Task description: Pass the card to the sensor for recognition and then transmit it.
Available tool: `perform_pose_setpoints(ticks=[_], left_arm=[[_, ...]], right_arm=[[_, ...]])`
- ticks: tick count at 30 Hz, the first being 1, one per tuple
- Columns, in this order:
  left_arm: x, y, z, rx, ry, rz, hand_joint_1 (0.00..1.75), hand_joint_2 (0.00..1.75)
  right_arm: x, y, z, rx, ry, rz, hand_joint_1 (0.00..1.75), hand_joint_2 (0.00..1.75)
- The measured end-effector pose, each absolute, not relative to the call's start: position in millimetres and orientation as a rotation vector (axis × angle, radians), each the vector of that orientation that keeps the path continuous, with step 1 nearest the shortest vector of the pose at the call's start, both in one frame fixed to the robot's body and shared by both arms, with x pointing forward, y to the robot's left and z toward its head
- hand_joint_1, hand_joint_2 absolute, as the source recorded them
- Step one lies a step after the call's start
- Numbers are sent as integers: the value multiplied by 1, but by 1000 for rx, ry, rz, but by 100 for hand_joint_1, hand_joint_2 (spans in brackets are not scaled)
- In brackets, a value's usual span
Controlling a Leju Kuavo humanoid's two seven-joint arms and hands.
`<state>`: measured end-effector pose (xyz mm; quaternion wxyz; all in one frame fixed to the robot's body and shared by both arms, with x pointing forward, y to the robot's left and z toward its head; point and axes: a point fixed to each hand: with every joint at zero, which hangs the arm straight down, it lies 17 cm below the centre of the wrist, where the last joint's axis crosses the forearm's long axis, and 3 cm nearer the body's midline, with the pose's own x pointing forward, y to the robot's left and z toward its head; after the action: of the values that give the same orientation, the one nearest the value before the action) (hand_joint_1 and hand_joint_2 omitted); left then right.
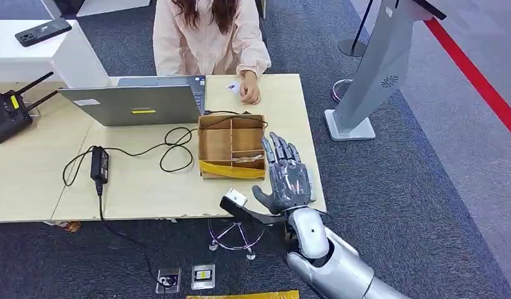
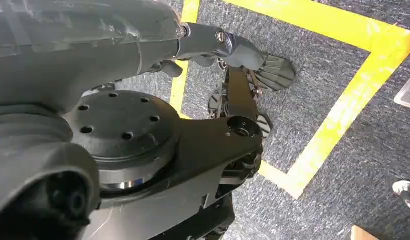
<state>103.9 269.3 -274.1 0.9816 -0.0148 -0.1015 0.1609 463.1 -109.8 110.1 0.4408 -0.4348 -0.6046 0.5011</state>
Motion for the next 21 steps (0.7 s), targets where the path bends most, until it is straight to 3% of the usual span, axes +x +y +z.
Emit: perform_pose_setpoints(ticks=[21], left_arm=[[103, 266, -274, -33, -204, 301, 0, 0]], right_arm=[[493, -89, 94, -996, -1425, 1314, 0, 175]])
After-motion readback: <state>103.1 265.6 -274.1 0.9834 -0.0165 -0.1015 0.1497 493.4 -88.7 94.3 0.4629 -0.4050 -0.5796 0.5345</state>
